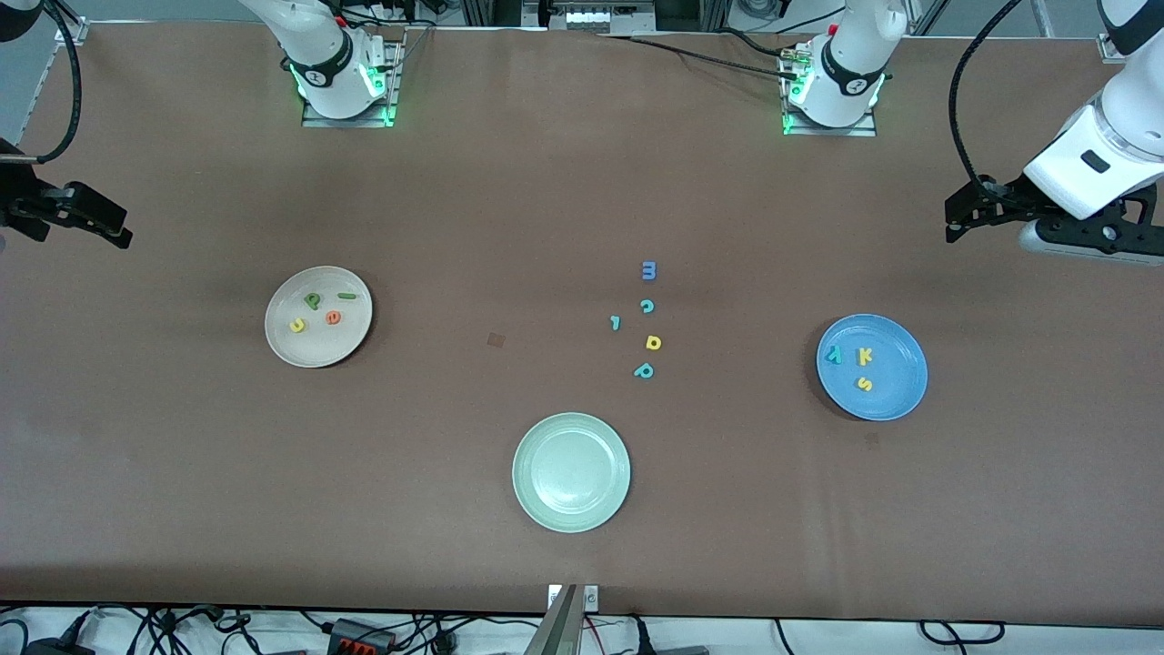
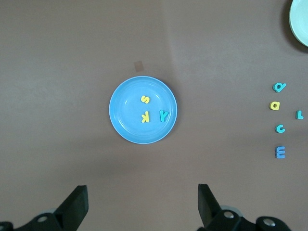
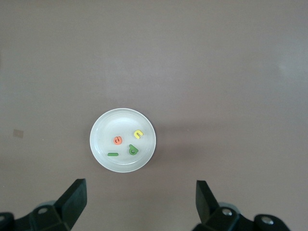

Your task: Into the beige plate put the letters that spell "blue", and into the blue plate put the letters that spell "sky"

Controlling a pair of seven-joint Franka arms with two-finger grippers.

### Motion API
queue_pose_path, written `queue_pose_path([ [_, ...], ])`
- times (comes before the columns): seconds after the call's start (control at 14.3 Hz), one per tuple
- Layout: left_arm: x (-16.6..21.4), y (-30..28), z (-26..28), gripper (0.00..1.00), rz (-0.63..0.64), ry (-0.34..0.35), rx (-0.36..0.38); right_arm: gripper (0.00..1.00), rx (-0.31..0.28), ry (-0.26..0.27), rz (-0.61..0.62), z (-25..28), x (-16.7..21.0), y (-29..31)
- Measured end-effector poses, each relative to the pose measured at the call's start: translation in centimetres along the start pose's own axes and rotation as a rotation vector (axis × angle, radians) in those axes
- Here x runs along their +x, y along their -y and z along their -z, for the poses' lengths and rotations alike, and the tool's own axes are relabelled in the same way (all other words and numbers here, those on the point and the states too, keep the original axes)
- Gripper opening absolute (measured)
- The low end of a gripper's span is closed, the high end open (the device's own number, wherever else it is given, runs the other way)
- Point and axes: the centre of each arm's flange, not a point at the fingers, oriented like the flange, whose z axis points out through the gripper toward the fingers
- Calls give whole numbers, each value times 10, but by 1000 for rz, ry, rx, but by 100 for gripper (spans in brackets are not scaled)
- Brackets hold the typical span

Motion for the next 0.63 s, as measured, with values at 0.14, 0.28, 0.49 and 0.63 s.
queue_pose_path([
  [0.14, 0, 0, 0, 100, 0, 0, 0, 100, 0, -2, -1, 1, 0, 0],
  [0.28, 0, 0, 0, 100, 0, 0, 0, 100, 1, -1, -11, 0, 0, -6],
  [0.49, 0, 0, 0, 100, 0, 0, 0, 100, 8, 3, -22, -3, 2, -12],
  [0.63, 0, 0, 0, 100, 0, 0, 0, 100, 9, 4, -15, -7, 5, -7],
])
